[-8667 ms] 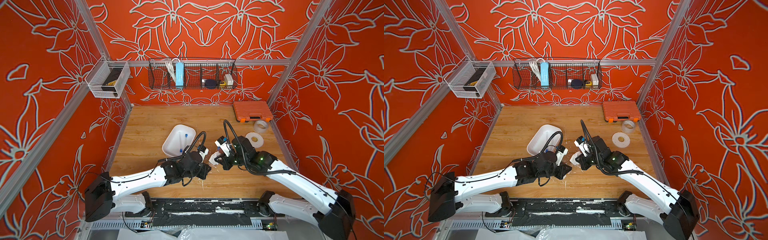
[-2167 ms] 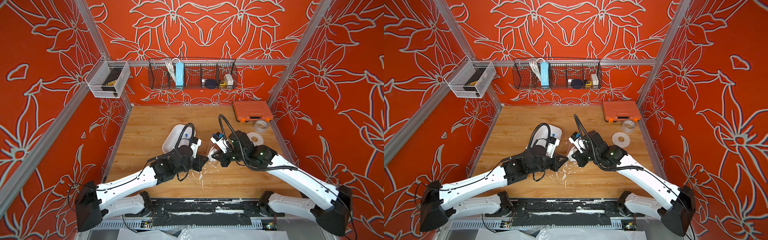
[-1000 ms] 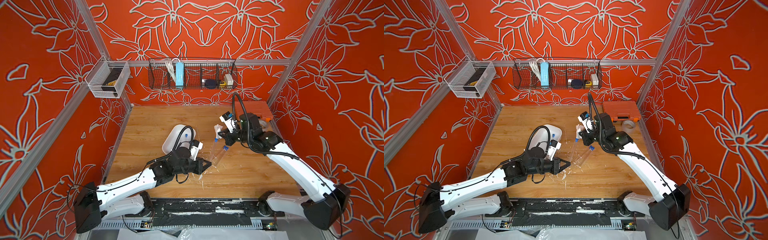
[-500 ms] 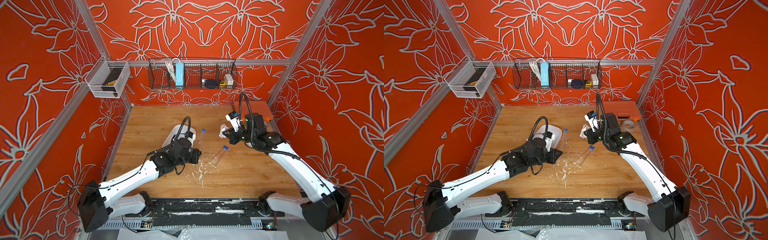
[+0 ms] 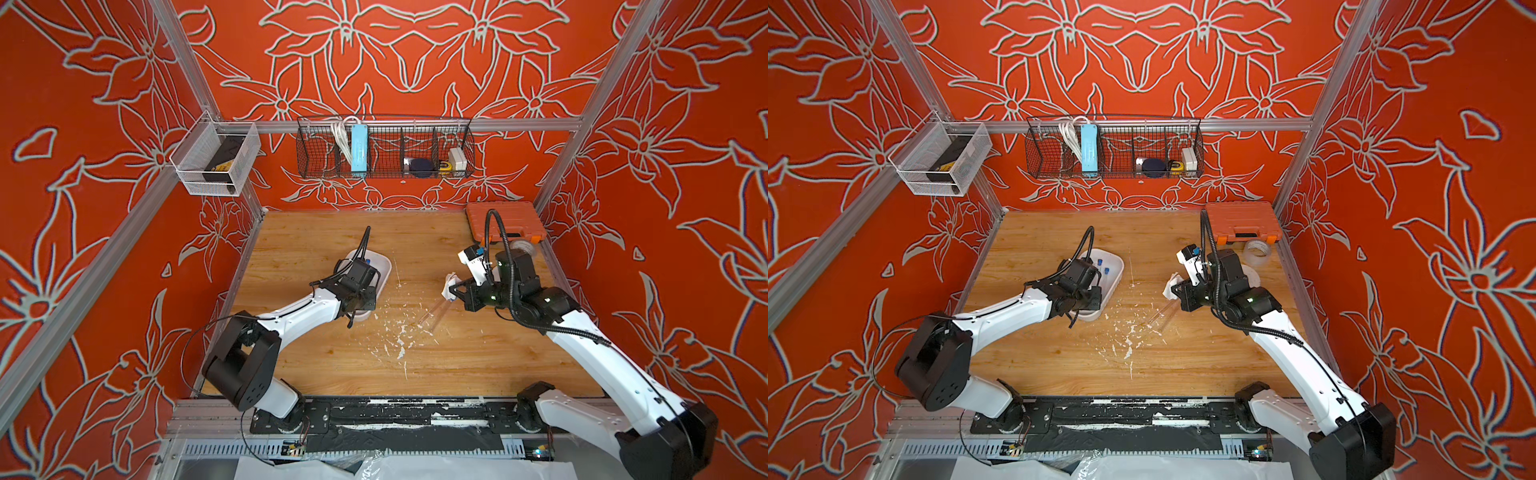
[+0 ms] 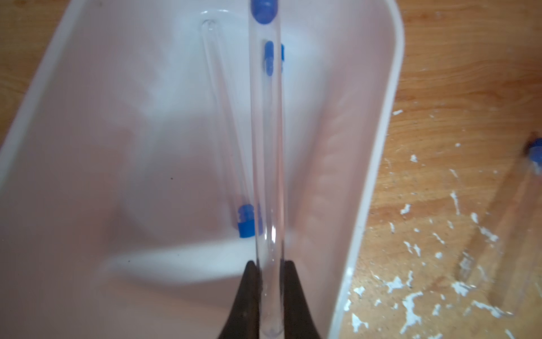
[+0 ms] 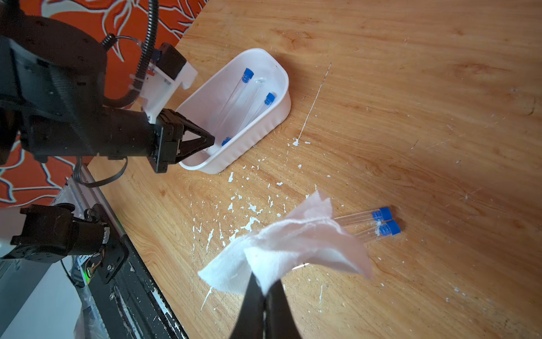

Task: Wipe the exteriors of test tubes
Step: Place the test tube in the storage box.

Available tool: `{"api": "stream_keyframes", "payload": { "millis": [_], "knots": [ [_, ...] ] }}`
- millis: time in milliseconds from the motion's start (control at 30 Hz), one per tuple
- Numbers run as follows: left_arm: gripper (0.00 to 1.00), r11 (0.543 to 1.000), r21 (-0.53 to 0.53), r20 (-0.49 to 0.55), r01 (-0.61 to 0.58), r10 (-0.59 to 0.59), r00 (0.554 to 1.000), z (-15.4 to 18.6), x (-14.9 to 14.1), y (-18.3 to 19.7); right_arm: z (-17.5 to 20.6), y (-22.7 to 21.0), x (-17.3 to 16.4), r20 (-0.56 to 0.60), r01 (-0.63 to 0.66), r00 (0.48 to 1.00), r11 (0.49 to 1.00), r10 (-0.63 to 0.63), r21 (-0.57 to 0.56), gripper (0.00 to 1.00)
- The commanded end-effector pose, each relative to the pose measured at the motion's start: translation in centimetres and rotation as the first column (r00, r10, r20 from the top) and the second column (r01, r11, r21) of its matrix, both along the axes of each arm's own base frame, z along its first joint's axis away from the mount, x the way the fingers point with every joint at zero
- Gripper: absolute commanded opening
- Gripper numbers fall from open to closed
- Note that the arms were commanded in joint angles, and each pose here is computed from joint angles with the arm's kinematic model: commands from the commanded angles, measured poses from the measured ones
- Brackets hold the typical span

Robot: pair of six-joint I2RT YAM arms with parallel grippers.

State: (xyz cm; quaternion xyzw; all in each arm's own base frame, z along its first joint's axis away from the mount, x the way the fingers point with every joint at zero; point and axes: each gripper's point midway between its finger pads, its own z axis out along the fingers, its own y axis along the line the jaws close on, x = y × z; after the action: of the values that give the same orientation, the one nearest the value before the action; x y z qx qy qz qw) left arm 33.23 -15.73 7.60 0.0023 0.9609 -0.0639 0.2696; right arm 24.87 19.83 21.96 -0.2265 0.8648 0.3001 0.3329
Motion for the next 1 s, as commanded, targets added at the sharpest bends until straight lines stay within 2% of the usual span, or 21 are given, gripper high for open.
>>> {"api": "stream_keyframes", "payload": {
  "millis": [0,100,167,300,333,400,533,667,800,967],
  "knots": [
    [0.08,1.0,0.024,0.015,0.006,-0.006,1.0,-0.2,1.5,0.5,-0.9,0.2,-0.9,-0.052,-0.001,0.999,1.0,0.002,0.016,0.0],
    [0.11,1.0,0.025,-0.014,0.008,-0.007,1.0,-1.3,1.6,0.5,-2.0,-0.3,-1.0,-0.094,0.019,0.995,1.0,-0.02,-0.014,0.0],
    [0.17,0.999,0.032,-0.027,0.006,-0.005,1.0,-1.6,1.6,0.5,-3.0,-1.0,-0.8,-0.117,0.051,0.991,0.997,-0.058,-0.062,0.0],
    [0.52,0.999,0.032,0.004,-0.007,0.006,1.0,0.0,1.9,0.7,-5.1,-2.8,-0.1,-0.148,0.119,0.978,0.975,-0.148,-0.188,0.0],
    [0.59,0.999,0.03,0.019,-0.01,0.01,1.0,0.9,2.1,0.8,-5.5,-3.2,0.1,-0.155,0.132,0.973,0.967,-0.168,-0.216,0.0],
    [0.65,1.0,0.014,0.054,-0.005,0.004,0.999,3.0,2.2,0.4,-6.1,-3.7,0.4,-0.167,0.15,0.966,0.956,-0.195,-0.251,0.0],
    [0.68,0.993,-0.032,0.149,0.114,-0.108,0.983,7.8,1.1,-3.5,-6.8,-4.3,1.2,-0.177,0.187,0.954,0.942,-0.242,-0.28,0.0],
    [0.69,0.951,-0.07,0.192,0.3,-0.282,0.94,10.1,-1.4,-9.2,-7.4,-5.1,1.8,-0.194,0.213,0.942,0.933,-0.275,-0.29,0.0],
    [0.68,0.886,-0.131,0.188,0.445,-0.419,0.888,9.5,-3.8,-13.7,-8.2,-6.4,2.0,-0.223,0.245,0.923,0.925,-0.315,-0.292,0.0],
    [0.58,0.867,-0.107,0.152,0.487,-0.47,0.87,6.2,-4.0,-15.6,-9.2,-7.9,1.7,-0.267,0.283,0.897,0.922,-0.352,-0.265,0.0]
  ]
}}
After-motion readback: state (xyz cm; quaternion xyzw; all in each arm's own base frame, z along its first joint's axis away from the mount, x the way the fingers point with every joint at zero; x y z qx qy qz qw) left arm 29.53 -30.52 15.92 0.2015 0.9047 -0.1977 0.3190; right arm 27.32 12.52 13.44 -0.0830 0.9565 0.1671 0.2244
